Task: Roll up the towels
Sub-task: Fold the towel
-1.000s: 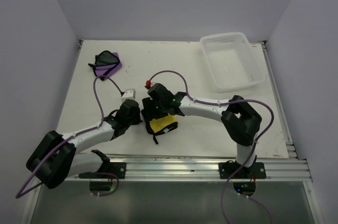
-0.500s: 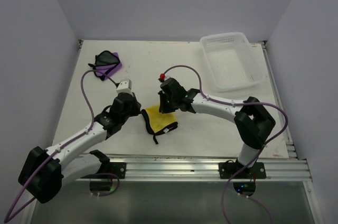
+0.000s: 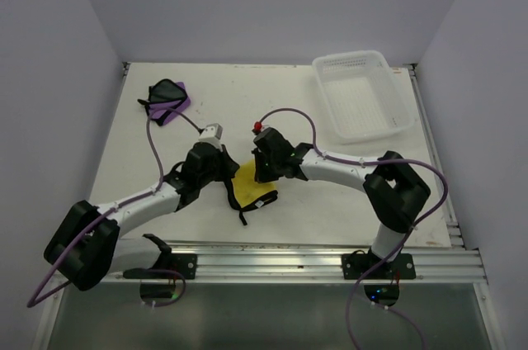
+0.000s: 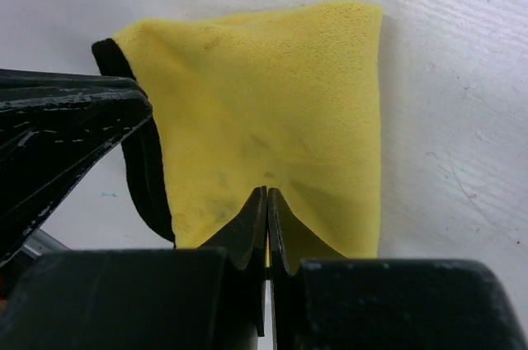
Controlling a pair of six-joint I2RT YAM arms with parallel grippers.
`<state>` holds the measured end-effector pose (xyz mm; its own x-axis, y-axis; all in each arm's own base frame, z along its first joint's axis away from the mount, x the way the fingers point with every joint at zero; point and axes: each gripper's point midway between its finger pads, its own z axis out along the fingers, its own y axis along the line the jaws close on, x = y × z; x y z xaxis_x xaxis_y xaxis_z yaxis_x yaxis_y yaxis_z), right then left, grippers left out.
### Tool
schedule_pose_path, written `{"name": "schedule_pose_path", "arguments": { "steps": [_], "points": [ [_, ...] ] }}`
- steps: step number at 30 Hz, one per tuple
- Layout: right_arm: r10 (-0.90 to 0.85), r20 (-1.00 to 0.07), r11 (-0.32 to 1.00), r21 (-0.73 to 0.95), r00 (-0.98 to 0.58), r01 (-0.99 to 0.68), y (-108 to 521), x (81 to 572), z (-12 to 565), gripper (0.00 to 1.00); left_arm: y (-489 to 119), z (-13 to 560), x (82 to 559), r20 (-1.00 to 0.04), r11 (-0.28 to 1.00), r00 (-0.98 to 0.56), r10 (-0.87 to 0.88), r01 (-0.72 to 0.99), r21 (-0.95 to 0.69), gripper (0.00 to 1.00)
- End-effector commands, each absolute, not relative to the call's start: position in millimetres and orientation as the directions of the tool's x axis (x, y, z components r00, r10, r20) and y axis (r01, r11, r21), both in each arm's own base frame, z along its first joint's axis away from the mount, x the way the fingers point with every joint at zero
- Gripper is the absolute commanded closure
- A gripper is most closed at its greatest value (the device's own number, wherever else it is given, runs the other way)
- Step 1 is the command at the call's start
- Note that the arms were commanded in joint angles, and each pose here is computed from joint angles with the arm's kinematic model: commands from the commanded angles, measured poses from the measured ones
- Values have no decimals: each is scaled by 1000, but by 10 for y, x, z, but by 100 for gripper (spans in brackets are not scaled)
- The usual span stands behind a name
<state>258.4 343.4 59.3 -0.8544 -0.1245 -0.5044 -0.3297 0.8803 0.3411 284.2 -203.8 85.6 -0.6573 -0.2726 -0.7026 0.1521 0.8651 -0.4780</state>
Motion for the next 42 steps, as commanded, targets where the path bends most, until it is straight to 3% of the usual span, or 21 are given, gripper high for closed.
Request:
{"name": "schedule_pose_path", "arguments": {
  "steps": [1, 22, 28, 34, 42],
  "points": [
    [-89, -523, 879, 359, -847, -314, 3456, 2667, 609, 100, -2167, 909, 2879, -706, 830, -645, -294, 195, -523, 100],
    [-74, -486, 892, 358, -871, -275, 3388, 2640, 441, 100, -1791, 230, 2531, -642, 896, -719, -265, 63, -440, 100],
    [-75, -515, 890, 352, -854, -291, 3317, 2622, 644, 95, -1752, 197, 2539, -648, 906, -716, -261, 50, -420, 100],
    [-68, -526, 882, 365, -848, -297, 3215, 2518, 742, 100, -1744, 226, 2577, -658, 911, -708, -256, 50, -409, 100],
    [-76, -458, 899, 353, -886, -260, 3003, 2270, 326, 100, -1801, 327, 2654, -685, 908, -687, -241, 90, -410, 100]
  ]
}}
